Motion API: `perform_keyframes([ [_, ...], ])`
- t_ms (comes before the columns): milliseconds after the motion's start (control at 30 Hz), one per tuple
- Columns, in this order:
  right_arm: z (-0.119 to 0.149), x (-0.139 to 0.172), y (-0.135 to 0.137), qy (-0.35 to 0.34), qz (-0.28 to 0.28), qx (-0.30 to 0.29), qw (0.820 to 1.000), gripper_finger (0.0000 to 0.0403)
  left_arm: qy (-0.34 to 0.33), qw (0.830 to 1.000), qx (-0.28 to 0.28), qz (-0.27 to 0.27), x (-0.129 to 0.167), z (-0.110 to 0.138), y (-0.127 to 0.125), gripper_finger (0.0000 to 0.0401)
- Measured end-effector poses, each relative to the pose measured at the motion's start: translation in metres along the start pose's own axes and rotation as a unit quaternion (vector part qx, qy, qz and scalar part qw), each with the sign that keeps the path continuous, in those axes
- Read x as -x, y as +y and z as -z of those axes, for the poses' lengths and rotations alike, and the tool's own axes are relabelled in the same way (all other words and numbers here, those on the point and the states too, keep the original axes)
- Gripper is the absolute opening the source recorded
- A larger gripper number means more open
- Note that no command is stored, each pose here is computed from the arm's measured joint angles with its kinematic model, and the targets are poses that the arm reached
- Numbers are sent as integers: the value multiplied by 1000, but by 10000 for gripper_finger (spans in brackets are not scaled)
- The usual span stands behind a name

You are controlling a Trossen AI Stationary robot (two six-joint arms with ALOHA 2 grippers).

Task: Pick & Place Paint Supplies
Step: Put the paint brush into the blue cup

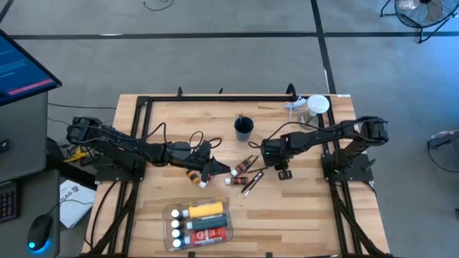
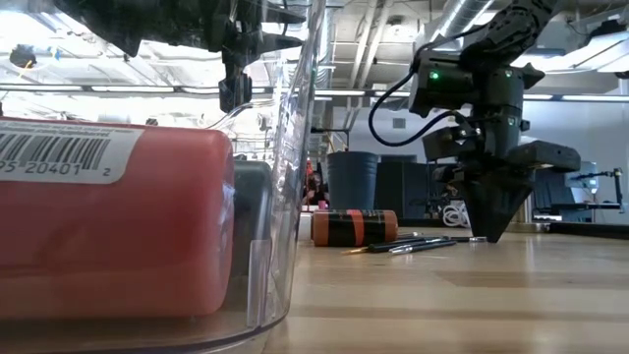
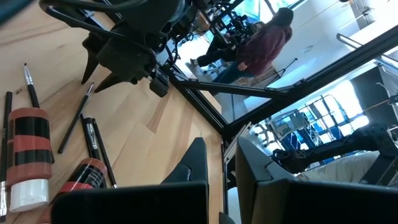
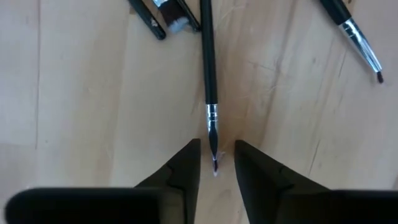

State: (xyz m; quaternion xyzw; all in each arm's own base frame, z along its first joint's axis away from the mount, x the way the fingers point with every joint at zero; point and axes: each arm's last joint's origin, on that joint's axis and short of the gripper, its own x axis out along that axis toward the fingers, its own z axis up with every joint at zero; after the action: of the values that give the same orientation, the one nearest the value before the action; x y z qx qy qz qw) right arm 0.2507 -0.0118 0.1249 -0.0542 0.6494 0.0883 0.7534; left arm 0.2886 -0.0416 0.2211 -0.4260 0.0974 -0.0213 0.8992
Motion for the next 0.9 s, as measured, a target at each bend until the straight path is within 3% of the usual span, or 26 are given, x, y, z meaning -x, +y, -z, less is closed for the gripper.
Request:
perform_keyframes([
  [333, 2, 0, -4, 6, -6, -10, 1000, 7, 0, 1000, 0, 0, 0, 0, 0, 2],
  [900, -3, 12, -4, 47, -21, -19, 998, 0, 0, 1000, 0, 0, 0, 0, 0, 2],
])
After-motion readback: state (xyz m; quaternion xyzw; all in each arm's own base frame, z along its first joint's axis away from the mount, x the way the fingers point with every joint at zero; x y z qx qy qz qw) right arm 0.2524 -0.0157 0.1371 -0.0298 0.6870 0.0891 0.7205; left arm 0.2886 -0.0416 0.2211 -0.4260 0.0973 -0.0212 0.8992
